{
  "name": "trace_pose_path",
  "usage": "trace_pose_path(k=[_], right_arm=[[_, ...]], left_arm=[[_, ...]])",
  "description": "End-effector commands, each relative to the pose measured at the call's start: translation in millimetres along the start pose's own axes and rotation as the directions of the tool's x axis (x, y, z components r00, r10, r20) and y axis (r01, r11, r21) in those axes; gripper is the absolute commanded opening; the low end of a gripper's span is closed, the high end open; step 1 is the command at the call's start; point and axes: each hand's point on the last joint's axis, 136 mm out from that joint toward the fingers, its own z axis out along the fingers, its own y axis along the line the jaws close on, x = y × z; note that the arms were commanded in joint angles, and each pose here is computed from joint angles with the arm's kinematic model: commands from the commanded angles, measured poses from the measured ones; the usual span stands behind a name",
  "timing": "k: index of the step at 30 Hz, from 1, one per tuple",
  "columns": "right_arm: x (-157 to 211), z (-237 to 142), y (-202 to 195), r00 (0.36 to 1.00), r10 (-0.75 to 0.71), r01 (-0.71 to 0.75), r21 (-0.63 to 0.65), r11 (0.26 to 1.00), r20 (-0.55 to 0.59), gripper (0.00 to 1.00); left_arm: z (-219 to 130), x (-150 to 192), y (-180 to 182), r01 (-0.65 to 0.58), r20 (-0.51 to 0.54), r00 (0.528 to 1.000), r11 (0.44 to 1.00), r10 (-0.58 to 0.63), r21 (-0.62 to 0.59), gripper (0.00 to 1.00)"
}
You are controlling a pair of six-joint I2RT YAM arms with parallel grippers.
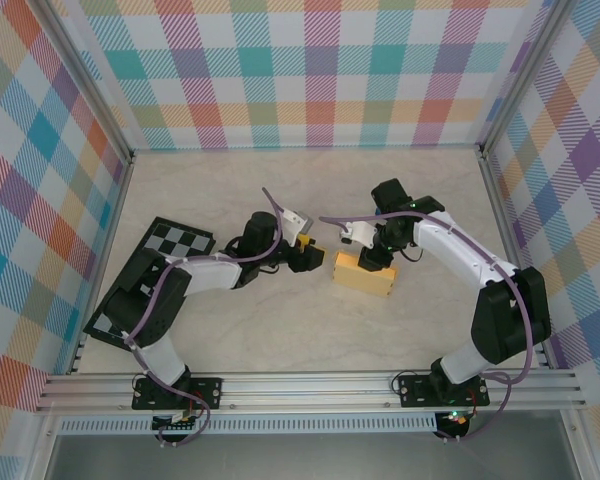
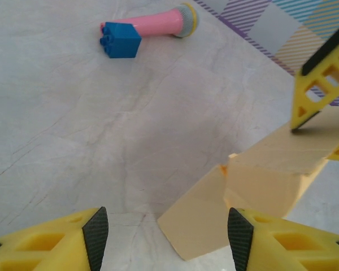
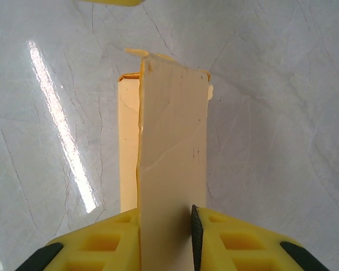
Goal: Fold the paper box
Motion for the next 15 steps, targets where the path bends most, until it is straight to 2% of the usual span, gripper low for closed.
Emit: trace_pose_path(k=[1, 9, 15], right_arm=[[-4, -1, 3, 1.0, -0.012, 0.013, -0.028, 1.0, 0.029, 0.26], [-11, -9, 0, 0.998, -0.029, 0.029, 0.006, 1.0, 0.061, 0.24], [-14, -16, -7, 0.995, -0.071, 0.066, 0.069, 0.995, 0.07, 0.39]], left_arm=[[6, 4, 8, 0.006, -0.021, 1.0, 1.0, -0.006, -0.022, 0.59], [11, 1, 3, 0.014, -0.018, 1.0, 1.0, -0.014, 0.006, 0.59], [15, -2, 4, 0.019, -0.016, 1.0, 1.0, -0.019, 0.013, 0.59]])
